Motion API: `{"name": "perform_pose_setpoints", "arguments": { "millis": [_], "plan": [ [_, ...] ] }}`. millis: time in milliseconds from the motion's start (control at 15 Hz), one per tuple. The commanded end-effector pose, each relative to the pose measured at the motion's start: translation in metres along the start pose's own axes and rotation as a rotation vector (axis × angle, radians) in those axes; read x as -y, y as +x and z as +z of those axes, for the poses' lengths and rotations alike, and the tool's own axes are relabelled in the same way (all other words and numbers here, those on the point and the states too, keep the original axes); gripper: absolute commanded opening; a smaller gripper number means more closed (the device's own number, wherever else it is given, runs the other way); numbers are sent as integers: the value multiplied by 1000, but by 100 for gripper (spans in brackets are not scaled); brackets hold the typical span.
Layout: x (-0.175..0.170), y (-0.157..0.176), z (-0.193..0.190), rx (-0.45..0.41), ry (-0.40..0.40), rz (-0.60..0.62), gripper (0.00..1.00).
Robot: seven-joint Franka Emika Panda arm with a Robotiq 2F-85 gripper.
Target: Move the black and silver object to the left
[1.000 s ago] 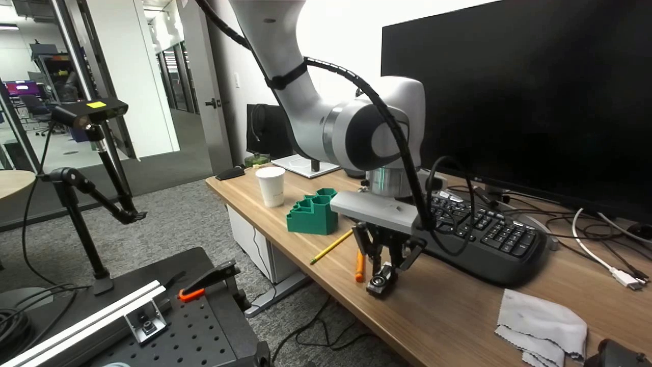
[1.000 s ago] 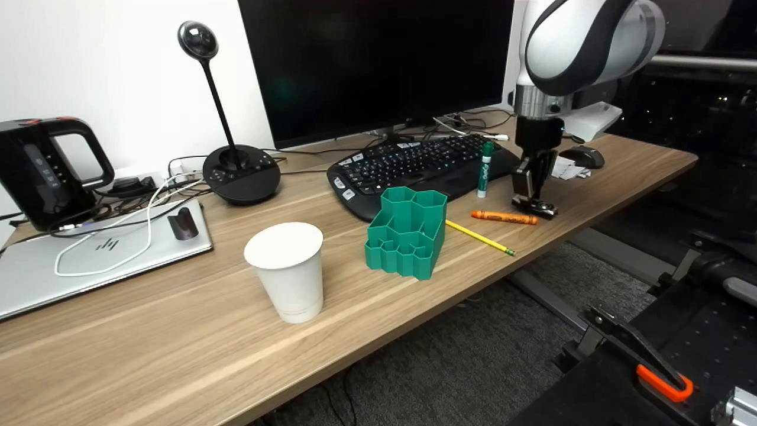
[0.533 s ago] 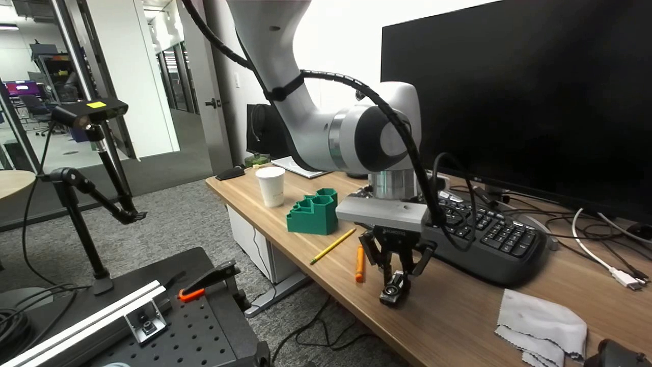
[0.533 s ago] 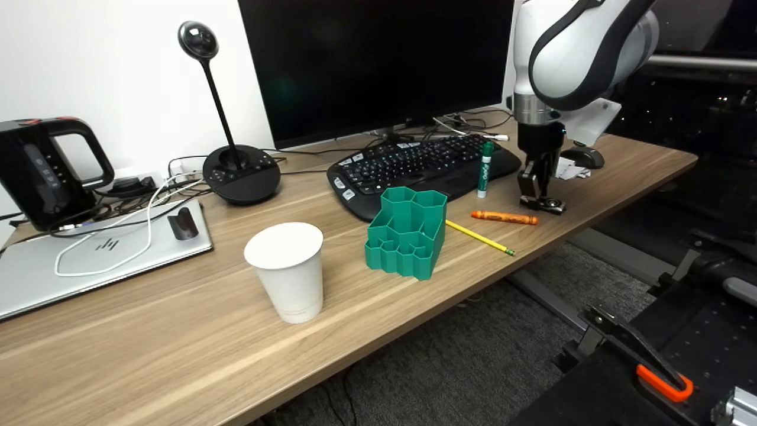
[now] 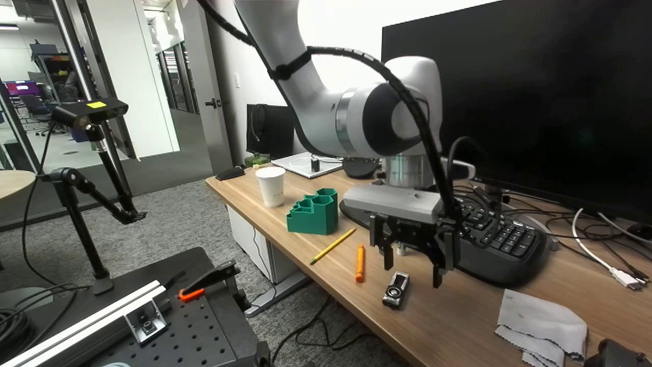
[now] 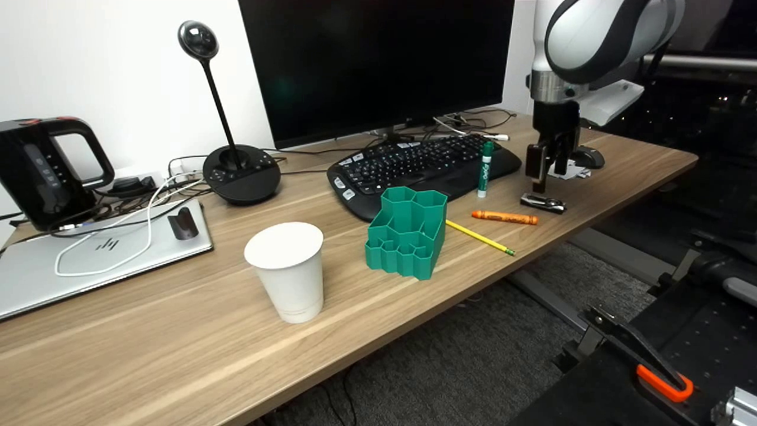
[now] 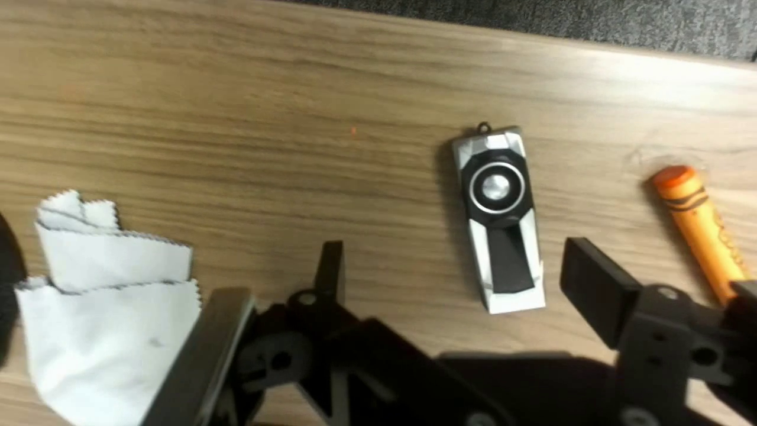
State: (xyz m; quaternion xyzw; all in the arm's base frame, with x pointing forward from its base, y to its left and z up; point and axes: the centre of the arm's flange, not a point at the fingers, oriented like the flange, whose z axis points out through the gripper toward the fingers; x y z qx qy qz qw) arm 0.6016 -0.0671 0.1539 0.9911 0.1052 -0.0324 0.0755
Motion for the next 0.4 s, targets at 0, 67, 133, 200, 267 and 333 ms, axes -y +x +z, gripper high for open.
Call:
{"name": "perform_pose_setpoints", "arguments": {
  "millis": [0, 67, 133, 200, 267, 333],
  "plan": [
    [-15, -8, -14, 3, 24, 51, 98],
    [-29, -15, -30, 3, 40, 84, 100],
    [-38, -22, -42, 1, 49, 104, 100],
    [-42, -26, -49, -2, 52, 113, 100],
    [-41, -28, -50, -2, 54, 113, 100],
    [-37, -29, -49, 1, 57, 109, 100]
  ]
}}
